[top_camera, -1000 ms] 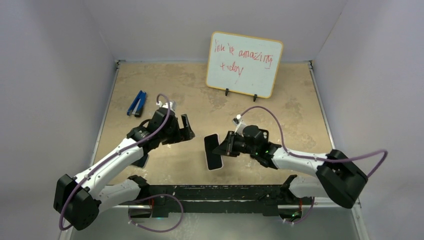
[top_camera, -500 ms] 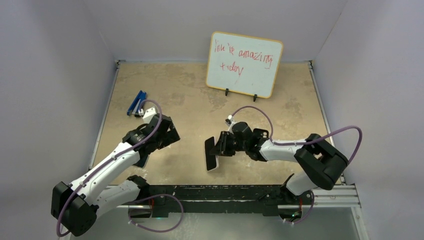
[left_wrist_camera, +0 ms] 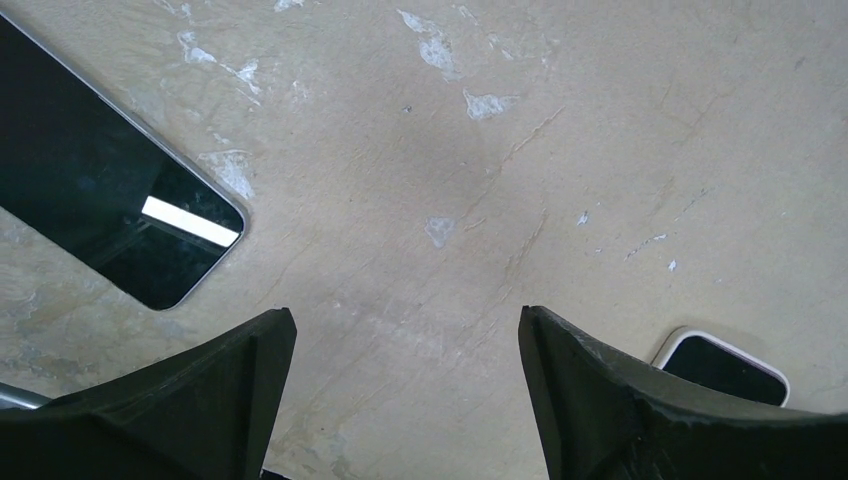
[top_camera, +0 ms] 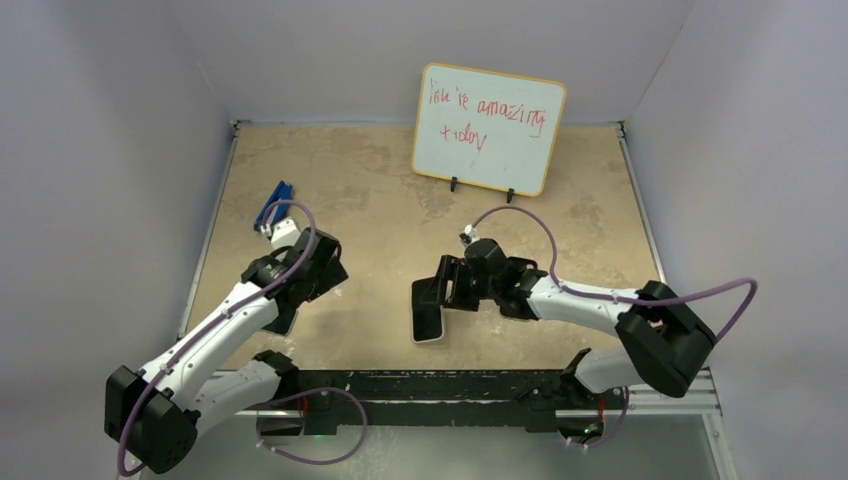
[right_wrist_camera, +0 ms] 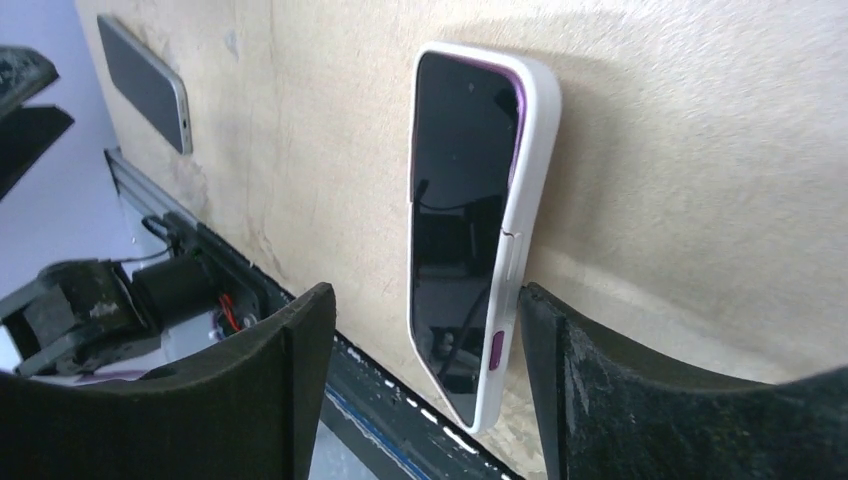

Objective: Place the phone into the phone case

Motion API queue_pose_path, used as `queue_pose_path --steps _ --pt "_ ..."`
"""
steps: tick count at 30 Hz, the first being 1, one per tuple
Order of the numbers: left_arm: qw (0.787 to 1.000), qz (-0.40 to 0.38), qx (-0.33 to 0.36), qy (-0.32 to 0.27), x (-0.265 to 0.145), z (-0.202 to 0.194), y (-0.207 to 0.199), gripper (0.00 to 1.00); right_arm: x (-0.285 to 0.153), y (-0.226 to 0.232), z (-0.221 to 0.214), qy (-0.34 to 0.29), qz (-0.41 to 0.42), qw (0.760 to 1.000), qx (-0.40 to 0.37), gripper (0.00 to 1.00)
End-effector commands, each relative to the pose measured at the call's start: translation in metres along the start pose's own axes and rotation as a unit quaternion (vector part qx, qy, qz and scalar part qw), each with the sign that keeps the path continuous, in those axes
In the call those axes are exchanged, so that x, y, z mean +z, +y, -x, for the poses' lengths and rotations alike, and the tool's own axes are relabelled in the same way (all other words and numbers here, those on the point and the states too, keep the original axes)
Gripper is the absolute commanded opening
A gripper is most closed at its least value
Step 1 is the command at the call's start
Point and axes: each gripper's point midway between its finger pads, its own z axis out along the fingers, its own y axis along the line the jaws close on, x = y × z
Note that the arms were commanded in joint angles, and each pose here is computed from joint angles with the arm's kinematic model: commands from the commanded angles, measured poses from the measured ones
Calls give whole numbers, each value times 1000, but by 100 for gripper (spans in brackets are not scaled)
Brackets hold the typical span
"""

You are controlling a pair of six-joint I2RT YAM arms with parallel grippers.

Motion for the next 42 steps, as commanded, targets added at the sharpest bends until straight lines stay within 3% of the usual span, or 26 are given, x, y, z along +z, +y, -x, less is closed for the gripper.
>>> queue_pose_path --steps 1,7,13,22,28,42 --pt "999 8 -35 -30 -9 18 0 84 -20 -5 22 -40 -76 996 0 67" --pt "999 -25 -29 -22 -6 14 -10 83 -43 -27 37 -78 -145 986 5 61" --pt "993 -113 31 -9 -10 9 -40 85 -64 -59 49 -103 -222 970 -5 52" --pt "948 -289 133 6 -38 -2 -91 83 -93 -101 74 -167 -311 935 -22 40" --pt "948 -283 145 10 -35 -3 -91 87 -93 -125 82 -164 -351 922 -12 37" --pt "954 -246 167 31 -18 -18 -73 91 -71 -151 68 -129 -366 921 5 30"
